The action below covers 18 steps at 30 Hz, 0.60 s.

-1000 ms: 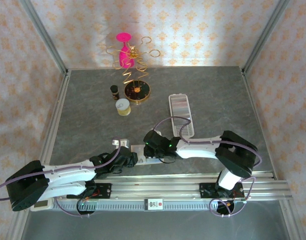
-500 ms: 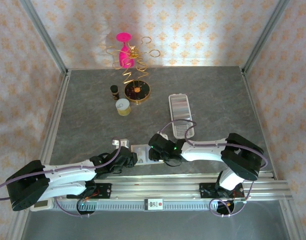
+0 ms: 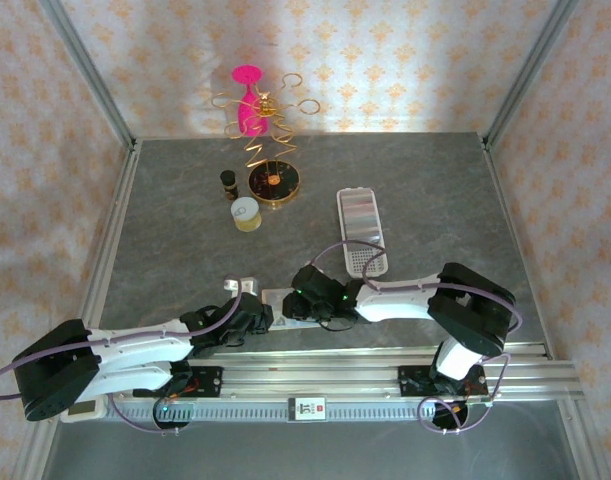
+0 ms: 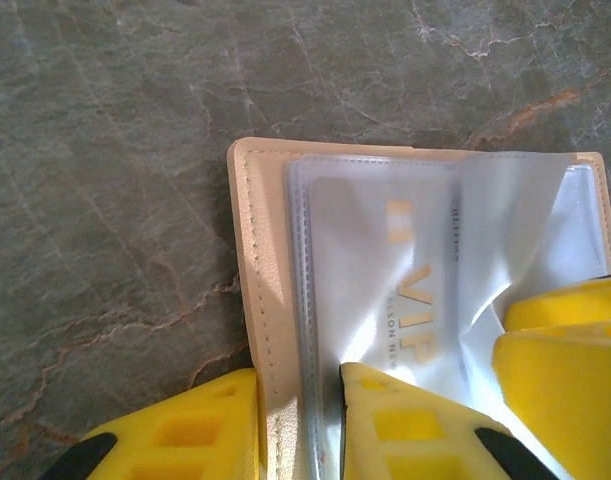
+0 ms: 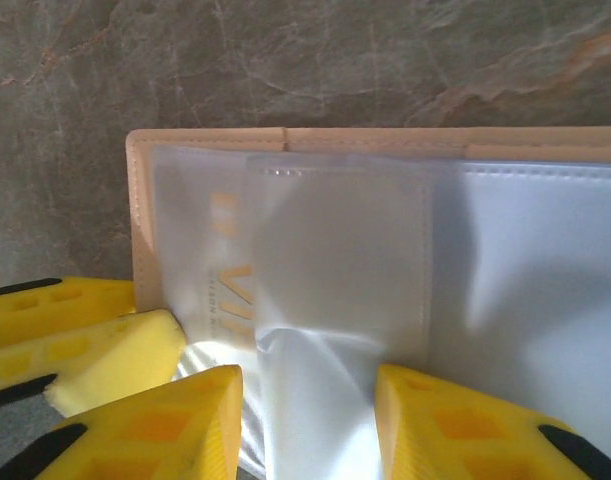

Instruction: Put the credit cards into the card holder

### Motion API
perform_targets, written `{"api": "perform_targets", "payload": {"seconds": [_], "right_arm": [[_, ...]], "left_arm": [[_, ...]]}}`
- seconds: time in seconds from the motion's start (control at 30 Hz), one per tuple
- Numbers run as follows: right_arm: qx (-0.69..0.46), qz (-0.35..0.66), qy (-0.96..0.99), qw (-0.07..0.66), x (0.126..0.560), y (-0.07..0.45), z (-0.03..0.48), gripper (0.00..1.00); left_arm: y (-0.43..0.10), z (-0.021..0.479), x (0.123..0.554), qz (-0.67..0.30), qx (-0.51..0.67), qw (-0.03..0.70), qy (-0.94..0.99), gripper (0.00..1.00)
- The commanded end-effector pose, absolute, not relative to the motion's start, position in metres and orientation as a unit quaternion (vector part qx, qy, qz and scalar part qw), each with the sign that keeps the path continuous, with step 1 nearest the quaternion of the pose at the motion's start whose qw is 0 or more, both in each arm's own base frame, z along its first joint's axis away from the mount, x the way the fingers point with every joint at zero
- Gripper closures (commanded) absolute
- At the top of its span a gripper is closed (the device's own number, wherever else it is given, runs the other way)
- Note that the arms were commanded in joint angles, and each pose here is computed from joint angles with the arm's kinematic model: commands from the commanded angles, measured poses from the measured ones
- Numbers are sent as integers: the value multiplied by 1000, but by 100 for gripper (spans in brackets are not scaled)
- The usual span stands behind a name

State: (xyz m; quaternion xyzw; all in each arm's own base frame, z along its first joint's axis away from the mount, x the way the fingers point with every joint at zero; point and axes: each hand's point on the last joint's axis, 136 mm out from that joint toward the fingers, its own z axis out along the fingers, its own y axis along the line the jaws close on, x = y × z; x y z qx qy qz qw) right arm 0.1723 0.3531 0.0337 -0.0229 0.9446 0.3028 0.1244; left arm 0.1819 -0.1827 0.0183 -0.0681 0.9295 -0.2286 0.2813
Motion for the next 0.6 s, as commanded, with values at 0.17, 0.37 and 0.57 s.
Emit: {"api": "perform_targets", "payload": {"seconds": [0.17,0.37,0.57], "right_arm": [[-2,366,920,140,179,376,62,63],[4,391,908,149,181,385,76,64],[4,400,904,151,181,393,82,64]], "left_arm": [[-165,-3,168,-202,-75,263,940,78],[-164,-2,168,-205,-79,265,939,77],[-162,-3,168,-202,-80,266,939,75]]}}
